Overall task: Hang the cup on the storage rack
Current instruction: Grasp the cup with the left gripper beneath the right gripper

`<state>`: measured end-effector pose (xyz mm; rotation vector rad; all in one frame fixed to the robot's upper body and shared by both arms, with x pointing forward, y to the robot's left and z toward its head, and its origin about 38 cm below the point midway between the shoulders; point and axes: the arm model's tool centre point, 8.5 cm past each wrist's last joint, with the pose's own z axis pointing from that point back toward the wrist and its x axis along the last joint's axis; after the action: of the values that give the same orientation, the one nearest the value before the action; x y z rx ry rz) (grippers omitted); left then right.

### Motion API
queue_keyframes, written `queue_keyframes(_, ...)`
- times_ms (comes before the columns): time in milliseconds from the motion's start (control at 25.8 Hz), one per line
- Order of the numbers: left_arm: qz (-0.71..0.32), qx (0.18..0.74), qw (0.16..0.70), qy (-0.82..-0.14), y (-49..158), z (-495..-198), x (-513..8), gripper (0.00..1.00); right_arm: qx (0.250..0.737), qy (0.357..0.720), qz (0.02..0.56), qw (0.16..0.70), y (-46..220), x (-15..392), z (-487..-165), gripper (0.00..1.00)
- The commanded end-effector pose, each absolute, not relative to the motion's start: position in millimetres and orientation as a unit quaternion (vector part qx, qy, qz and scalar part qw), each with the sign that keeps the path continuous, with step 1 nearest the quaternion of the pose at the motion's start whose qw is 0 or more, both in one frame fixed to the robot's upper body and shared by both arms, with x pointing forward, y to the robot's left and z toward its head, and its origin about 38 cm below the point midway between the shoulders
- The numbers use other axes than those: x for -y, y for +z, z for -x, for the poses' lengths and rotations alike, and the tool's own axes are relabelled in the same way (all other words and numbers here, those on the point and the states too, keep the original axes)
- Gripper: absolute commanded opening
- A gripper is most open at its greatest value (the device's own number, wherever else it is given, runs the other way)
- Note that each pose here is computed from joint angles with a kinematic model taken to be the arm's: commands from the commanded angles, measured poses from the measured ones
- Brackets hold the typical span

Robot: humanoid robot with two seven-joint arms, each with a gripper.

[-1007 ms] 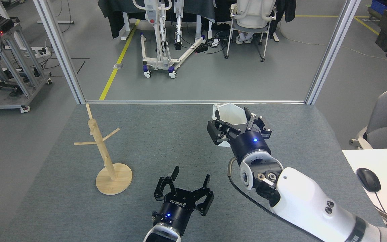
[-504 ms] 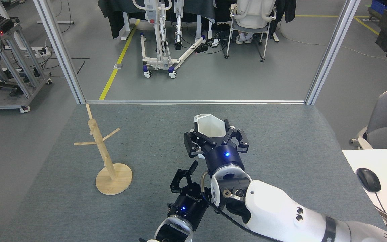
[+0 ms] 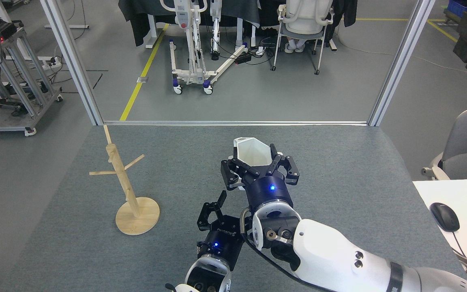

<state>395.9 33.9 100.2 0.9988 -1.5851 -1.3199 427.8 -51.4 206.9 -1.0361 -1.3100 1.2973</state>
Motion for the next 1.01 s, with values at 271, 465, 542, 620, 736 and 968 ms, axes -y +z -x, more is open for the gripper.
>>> queue_keyframes(271, -0.420, 0.609, 0.444, -0.505, 119, -400, -40, 0.98, 0.541, 0.535, 0.423, 0.492, 206, 48, -427, 0.00)
queue_keyframes(465, -0.423, 0.607, 0.442, -0.507, 125, -410, -39, 0.98, 0.542, 0.536, 0.419, 0.494, 205, 44, -425, 0.00)
queue_keyframes(542, -0.421, 0.604, 0.443, -0.511, 127, -412, -38, 0.98, 0.542, 0.536, 0.419, 0.494, 205, 44, -425, 0.00)
queue_keyframes(620, -0.421, 0.603, 0.443, -0.513, 129, -416, -38, 0.98, 0.542, 0.536, 0.418, 0.494, 204, 43, -425, 0.00)
queue_keyframes(736, -0.424, 0.600, 0.438, -0.518, 132, -426, -37, 0.98, 0.543, 0.537, 0.415, 0.495, 204, 40, -424, 0.00)
queue_keyframes(968, -0.418, 0.602, 0.440, -0.519, 142, -450, -35, 0.98, 0.542, 0.538, 0.414, 0.496, 202, 39, -424, 0.00)
